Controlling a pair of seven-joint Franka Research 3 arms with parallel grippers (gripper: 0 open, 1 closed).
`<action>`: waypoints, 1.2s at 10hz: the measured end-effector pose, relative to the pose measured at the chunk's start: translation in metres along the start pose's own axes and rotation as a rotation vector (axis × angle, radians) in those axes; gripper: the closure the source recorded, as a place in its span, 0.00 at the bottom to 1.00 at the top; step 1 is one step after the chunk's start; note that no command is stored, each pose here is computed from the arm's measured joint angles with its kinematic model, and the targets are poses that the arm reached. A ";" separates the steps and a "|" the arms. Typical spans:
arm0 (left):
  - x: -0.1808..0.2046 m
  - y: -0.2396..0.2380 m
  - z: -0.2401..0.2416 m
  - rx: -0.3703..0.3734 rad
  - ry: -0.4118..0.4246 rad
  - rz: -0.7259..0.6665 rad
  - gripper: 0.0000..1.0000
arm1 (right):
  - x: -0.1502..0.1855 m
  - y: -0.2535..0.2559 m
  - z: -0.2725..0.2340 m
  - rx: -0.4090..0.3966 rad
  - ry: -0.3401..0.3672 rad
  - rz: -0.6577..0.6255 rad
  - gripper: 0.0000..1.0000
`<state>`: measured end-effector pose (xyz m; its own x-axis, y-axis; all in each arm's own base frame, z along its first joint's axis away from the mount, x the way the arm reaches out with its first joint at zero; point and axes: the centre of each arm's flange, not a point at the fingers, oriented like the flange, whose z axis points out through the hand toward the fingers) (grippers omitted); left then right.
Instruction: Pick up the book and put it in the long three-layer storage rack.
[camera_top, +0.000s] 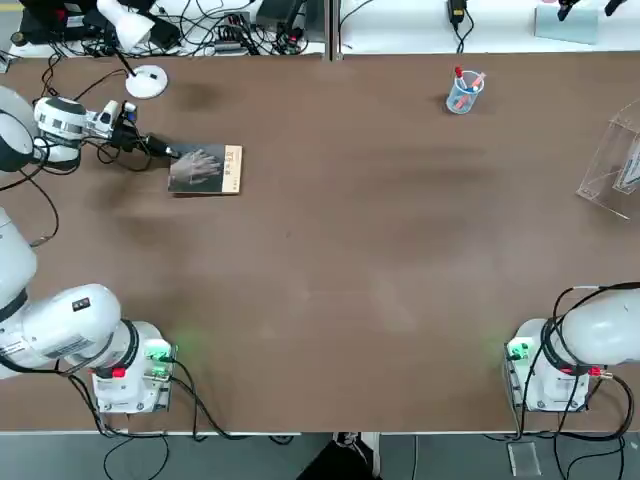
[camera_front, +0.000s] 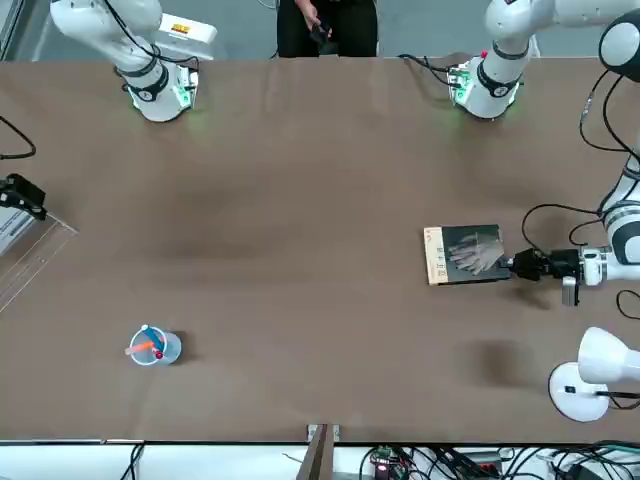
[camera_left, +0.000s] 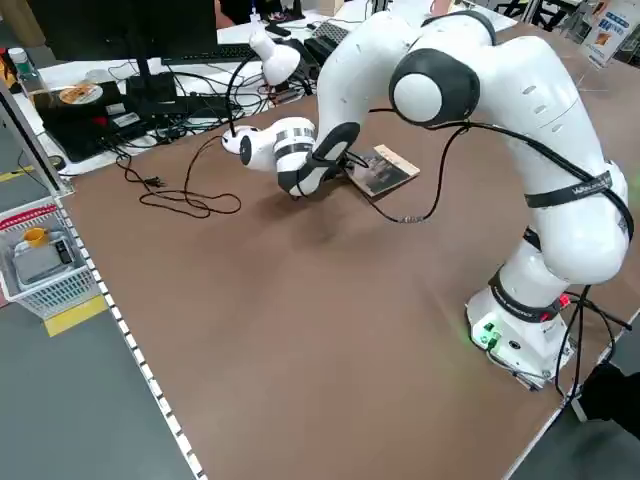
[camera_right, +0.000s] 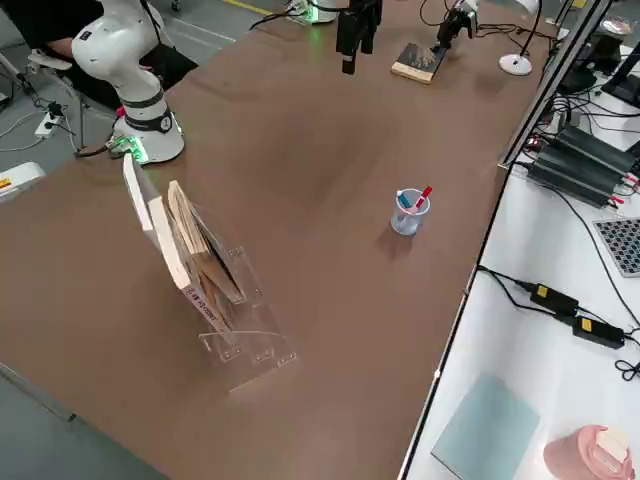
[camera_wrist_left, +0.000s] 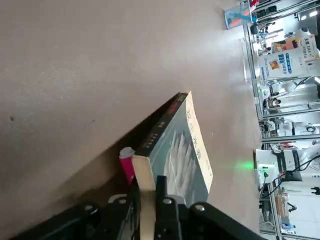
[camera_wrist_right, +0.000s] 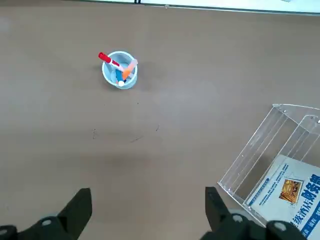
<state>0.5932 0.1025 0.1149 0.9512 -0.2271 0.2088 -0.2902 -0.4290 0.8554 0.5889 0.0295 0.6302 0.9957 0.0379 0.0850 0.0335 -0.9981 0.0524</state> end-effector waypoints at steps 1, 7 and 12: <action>0.000 0.000 0.000 0.000 0.000 0.000 0.99 | 0.000 0.000 0.000 0.000 0.000 0.000 0.00; 0.008 0.014 -0.001 -0.075 -0.027 -0.046 1.00 | 0.000 0.000 0.000 0.000 0.000 0.000 0.00; 0.041 0.049 -0.006 -0.130 -0.056 -0.107 1.00 | 0.000 0.000 0.000 0.000 0.000 0.000 0.00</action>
<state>0.6187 0.0775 0.1686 0.9677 -0.2359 0.0894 -0.1678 -0.3377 0.9262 0.5889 0.0295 0.6302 0.9956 0.0381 0.0854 0.0337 -0.9981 0.0524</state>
